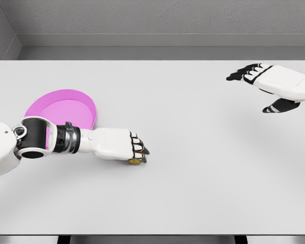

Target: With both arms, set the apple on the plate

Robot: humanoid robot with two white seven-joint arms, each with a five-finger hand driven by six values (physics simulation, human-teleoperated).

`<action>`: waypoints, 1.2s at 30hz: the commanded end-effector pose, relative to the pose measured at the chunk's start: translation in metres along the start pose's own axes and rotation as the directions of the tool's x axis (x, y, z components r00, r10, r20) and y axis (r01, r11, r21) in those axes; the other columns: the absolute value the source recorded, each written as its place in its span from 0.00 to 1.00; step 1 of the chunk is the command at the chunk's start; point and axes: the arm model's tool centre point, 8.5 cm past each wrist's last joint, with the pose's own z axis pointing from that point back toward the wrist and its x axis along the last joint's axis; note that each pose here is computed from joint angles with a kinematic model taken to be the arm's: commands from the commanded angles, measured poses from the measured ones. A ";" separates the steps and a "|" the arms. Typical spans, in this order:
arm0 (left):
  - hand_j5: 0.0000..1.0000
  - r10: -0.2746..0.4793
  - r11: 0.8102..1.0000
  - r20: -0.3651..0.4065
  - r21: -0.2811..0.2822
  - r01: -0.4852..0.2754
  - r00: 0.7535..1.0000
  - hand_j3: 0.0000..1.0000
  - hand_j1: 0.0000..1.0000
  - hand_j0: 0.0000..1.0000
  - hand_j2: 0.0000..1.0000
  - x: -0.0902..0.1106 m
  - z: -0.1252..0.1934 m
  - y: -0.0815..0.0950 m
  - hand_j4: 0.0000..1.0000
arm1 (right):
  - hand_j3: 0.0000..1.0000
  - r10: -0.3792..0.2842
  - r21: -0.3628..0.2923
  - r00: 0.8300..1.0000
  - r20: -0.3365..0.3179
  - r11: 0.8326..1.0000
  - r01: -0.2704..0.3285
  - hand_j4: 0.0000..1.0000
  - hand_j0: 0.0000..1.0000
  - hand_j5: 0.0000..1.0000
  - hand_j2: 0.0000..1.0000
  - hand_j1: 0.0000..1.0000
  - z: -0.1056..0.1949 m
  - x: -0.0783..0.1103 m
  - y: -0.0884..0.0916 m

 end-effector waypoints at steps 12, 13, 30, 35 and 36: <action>0.21 0.050 0.998 -0.014 0.043 -0.049 0.999 0.21 0.21 0.21 0.21 -0.011 0.012 0.008 0.21 | 1.00 0.000 0.006 1.000 0.002 1.000 0.000 1.00 1.00 1.00 1.00 1.00 0.001 0.000 0.001; 0.21 0.049 0.998 -0.018 0.051 -0.048 0.999 0.21 0.21 0.21 0.21 -0.012 0.013 0.010 0.21 | 1.00 -0.002 0.007 1.000 0.002 1.000 0.002 1.00 1.00 1.00 1.00 1.00 0.001 0.000 0.001; 0.17 0.364 0.923 -0.301 0.239 -0.300 0.881 0.17 0.17 0.17 0.17 -0.106 0.131 -0.014 0.17 | 1.00 0.001 0.007 1.000 0.002 1.000 -0.001 1.00 1.00 1.00 1.00 1.00 0.001 0.000 0.001; 0.17 0.428 0.903 -0.403 0.215 -0.371 0.809 0.17 0.17 0.17 0.17 -0.125 0.155 -0.052 0.17 | 1.00 0.002 0.008 1.000 0.001 1.000 -0.002 1.00 1.00 1.00 1.00 1.00 0.001 0.000 0.001; 0.17 0.409 0.912 -0.418 0.188 -0.364 0.811 0.17 0.17 0.17 0.17 -0.125 0.154 -0.055 0.17 | 1.00 0.001 0.007 1.000 0.002 1.000 -0.001 1.00 1.00 1.00 1.00 1.00 0.001 0.000 0.001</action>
